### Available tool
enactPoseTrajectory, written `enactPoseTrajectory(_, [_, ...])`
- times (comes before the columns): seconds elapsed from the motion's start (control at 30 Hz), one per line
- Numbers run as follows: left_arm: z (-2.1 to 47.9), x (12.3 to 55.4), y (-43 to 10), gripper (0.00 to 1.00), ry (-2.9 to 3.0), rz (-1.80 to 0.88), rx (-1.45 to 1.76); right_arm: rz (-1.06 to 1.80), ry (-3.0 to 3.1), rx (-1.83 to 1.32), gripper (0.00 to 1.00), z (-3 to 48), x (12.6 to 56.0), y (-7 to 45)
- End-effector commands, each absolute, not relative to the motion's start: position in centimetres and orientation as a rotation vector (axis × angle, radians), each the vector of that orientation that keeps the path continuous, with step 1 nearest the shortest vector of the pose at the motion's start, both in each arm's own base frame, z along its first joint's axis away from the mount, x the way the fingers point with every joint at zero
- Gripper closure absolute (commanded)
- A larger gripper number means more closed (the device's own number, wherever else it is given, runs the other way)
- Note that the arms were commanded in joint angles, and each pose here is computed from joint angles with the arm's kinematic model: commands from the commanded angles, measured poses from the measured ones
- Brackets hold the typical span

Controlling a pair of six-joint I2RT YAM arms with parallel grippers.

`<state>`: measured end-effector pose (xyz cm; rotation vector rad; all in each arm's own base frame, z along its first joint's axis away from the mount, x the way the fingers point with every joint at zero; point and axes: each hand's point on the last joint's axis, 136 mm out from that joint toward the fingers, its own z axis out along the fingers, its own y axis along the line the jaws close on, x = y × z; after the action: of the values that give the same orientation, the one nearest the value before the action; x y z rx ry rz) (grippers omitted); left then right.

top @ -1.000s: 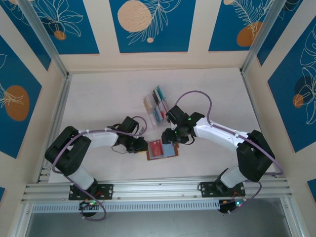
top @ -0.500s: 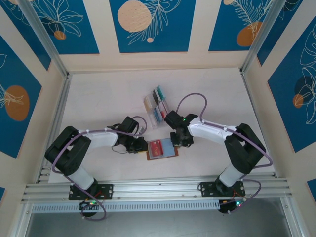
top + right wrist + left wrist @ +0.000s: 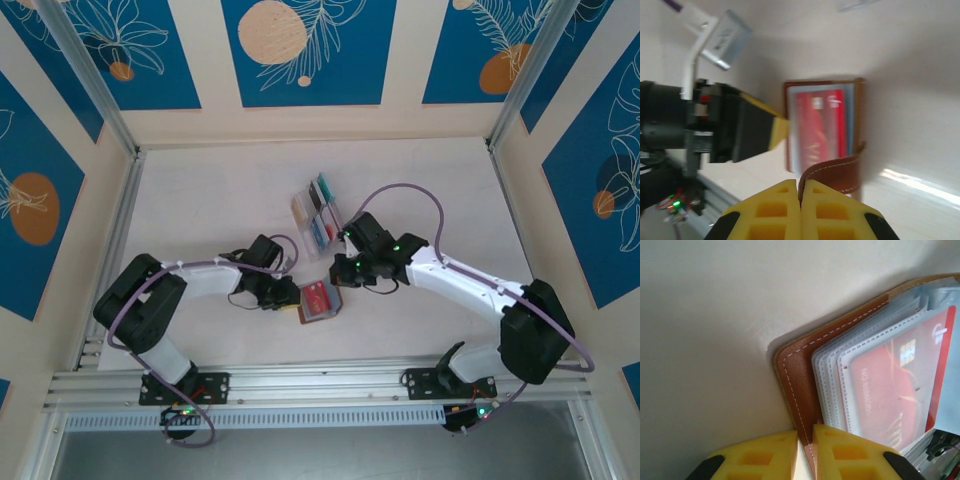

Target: Put the credit cards into the card holder

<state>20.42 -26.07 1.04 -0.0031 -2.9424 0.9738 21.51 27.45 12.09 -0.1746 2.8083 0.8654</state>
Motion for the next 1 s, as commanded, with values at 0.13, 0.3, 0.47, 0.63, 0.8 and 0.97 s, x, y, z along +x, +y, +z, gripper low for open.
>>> enactPoseTrajectory(0.13, [0.9,20.8,-30.7,0.83,-2.946,1.15,-0.132,1.333,2.809,-0.207,1.0,11.7,19.7,34.0])
enactPoseTrajectory(0.3, [1.4,20.9,-29.4,0.83,-2.975,1.154,-0.057,1.39,2.831,-0.172,1.0,10.0,19.8,35.0])
enactPoseTrajectory(0.47, [2.0,20.8,-26.0,0.81,-3.053,1.103,0.074,1.35,2.894,-0.124,1.0,7.4,19.7,35.2])
enactPoseTrajectory(0.63, [2.3,19.9,-21.6,0.8,-3.151,0.913,0.159,1.238,2.955,-0.092,1.0,4.7,19.8,35.2])
enactPoseTrajectory(0.8, [3.0,19.2,-17.7,0.79,-3.197,0.835,0.258,1.158,2.989,-0.139,0.94,3.4,19.7,36.1])
enactPoseTrajectory(0.97, [5.0,19.1,-16.4,0.76,-3.237,0.841,0.24,1.059,2.964,-0.246,0.75,5.3,19.8,36.1])
